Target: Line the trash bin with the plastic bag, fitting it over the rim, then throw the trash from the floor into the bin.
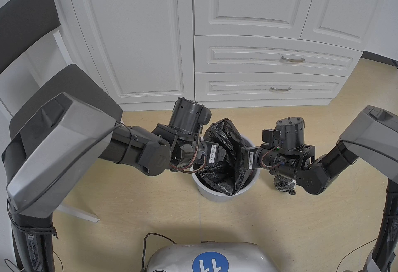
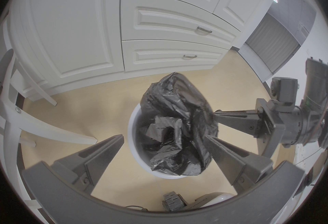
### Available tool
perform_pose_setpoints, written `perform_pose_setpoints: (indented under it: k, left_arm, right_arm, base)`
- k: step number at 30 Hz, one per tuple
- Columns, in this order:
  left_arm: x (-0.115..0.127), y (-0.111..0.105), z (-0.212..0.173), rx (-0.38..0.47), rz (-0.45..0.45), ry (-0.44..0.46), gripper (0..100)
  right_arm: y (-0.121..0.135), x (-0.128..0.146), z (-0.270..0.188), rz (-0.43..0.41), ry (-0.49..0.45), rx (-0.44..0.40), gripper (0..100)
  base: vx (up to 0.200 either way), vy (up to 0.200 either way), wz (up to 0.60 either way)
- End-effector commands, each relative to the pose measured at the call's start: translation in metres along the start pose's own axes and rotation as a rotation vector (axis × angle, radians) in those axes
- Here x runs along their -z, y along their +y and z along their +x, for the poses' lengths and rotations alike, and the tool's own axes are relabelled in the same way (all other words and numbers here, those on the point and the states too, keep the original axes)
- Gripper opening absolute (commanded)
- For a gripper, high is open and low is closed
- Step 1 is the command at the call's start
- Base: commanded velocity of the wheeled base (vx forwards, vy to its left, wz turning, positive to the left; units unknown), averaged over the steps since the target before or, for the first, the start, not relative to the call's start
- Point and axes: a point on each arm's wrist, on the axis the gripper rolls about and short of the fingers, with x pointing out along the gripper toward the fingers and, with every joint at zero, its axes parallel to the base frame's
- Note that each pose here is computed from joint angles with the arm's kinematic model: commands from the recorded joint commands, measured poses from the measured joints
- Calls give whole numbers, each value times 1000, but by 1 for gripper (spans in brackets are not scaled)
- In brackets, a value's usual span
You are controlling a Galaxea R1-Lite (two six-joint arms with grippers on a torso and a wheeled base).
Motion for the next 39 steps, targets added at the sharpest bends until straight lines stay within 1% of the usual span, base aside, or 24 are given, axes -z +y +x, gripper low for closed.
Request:
perform_pose_setpoints:
  k: [1,2,4,5,8,11,17,21,24,31,32,39]
  left_arm:
    - [14,5,15,-13,-2,36,100]
    - [14,5,15,-13,-2,36,100]
    - [13,5,14,-11,-5,24,100]
    - [12,6,12,-12,-8,22,100]
    - [11,8,9,-15,-9,19,100]
    - [12,9,8,-16,-9,17,100]
    - [19,9,12,-21,-7,38,100]
    - [20,8,15,-15,-10,23,100]
    - [22,8,22,-13,-13,8,100]
    - [32,6,46,-2,-16,-25,100]
    - [34,6,53,-1,-17,-28,100]
    - [35,5,82,4,-21,-47,100]
  right_arm:
    - [5,12,12,7,17,-5,0]
    - [5,12,12,7,17,-5,0]
    - [8,-6,-4,0,-34,-3,0]
    - [9,-12,-10,-1,-48,-4,100]
    - [10,-22,-25,-5,-76,-10,100]
    - [11,-20,-24,-6,-69,-7,100]
    - [1,4,6,-12,-9,54,100]
    - [-11,20,28,-9,27,82,100]
    - [-18,27,41,-2,35,96,100]
    - [-31,31,53,14,29,118,100]
    - [-32,30,57,20,20,119,0]
    - [-35,24,60,50,-6,122,0]
  base:
    - [0,0,0]
    - [0,0,0]
    - [0,0,0]
    - [0,0,0]
    - [0,0,0]
    - [0,0,0]
    - [0,0,0]
    - [0,0,0]
    - [0,0,0]
    - [0,0,0]
    - [0,0,0]
    - [0,0,0]
